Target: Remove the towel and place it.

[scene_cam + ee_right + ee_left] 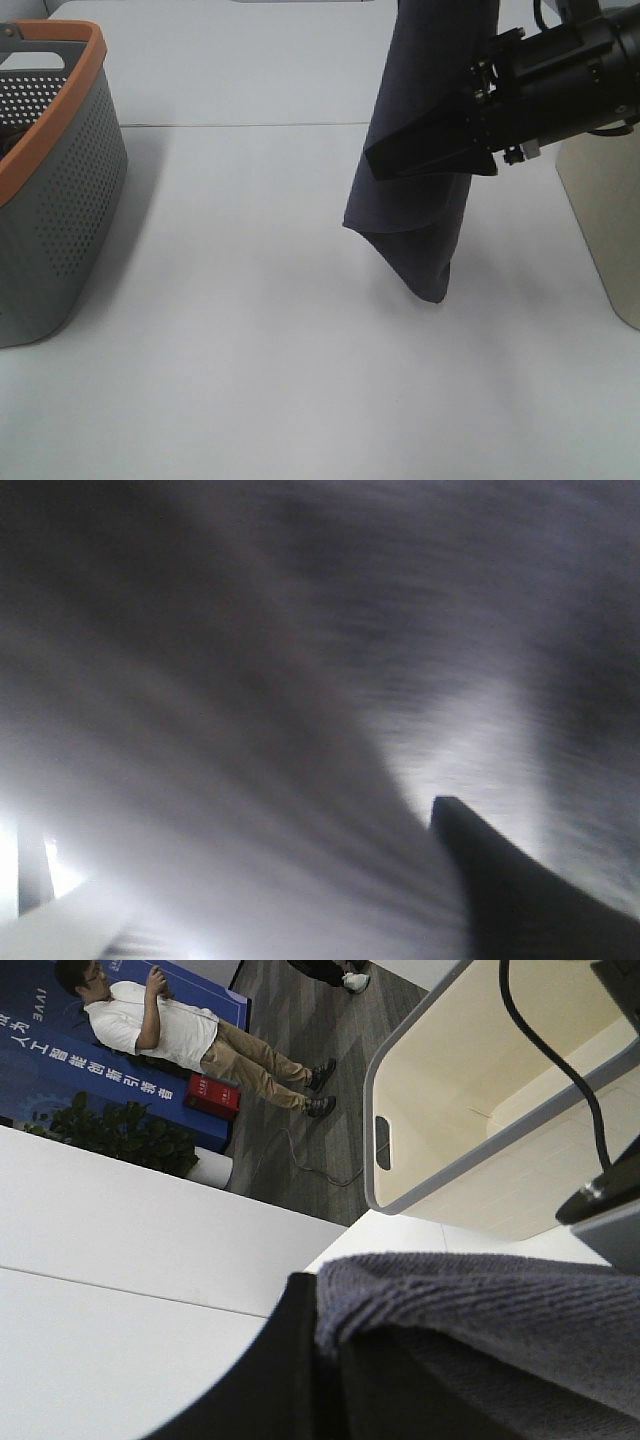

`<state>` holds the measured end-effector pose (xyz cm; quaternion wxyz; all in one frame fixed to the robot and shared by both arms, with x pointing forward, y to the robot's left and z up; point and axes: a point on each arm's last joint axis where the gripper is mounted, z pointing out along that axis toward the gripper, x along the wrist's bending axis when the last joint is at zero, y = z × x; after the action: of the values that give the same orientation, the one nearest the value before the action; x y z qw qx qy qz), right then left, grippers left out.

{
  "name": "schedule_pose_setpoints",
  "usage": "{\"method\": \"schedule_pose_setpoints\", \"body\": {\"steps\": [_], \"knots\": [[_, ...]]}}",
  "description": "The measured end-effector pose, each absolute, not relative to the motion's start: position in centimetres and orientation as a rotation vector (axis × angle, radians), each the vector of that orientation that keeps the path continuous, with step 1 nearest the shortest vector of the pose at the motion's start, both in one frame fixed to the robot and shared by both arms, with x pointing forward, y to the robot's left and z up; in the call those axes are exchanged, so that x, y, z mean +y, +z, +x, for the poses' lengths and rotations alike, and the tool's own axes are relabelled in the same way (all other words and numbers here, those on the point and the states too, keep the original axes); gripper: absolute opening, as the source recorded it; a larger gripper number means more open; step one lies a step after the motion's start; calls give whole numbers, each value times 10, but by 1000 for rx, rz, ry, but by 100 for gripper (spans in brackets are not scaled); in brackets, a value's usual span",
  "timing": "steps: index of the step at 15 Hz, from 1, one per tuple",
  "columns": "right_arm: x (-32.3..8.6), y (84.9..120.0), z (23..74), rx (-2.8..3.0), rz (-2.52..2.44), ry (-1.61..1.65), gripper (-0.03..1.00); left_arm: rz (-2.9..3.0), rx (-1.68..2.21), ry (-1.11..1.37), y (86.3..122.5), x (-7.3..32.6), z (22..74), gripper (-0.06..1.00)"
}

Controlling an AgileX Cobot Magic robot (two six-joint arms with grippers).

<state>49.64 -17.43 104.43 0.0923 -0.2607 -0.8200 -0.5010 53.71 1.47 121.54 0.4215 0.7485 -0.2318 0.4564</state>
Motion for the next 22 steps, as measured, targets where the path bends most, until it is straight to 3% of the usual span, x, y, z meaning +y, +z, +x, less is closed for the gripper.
{"method": "schedule_pose_setpoints", "body": {"steps": [6,10,14,18,22], "knots": [[-184,1075,466,-2511,-818,-1417,51,1902,-526,1125,1210,19,547,0],[-187,1083,449,-2478,-798,-1323,43,1909,-535,1133,1209,19,547,0],[-196,1083,438,-2552,-884,-1157,42,1914,-541,1136,1209,19,547,0],[-194,1088,456,-2566,-1034,-1361,31,1914,-542,1137,1209,19,547,0],[-195,1062,499,-2597,-1250,-1430,31,1915,-535,1131,1209,19,547,0]]}}
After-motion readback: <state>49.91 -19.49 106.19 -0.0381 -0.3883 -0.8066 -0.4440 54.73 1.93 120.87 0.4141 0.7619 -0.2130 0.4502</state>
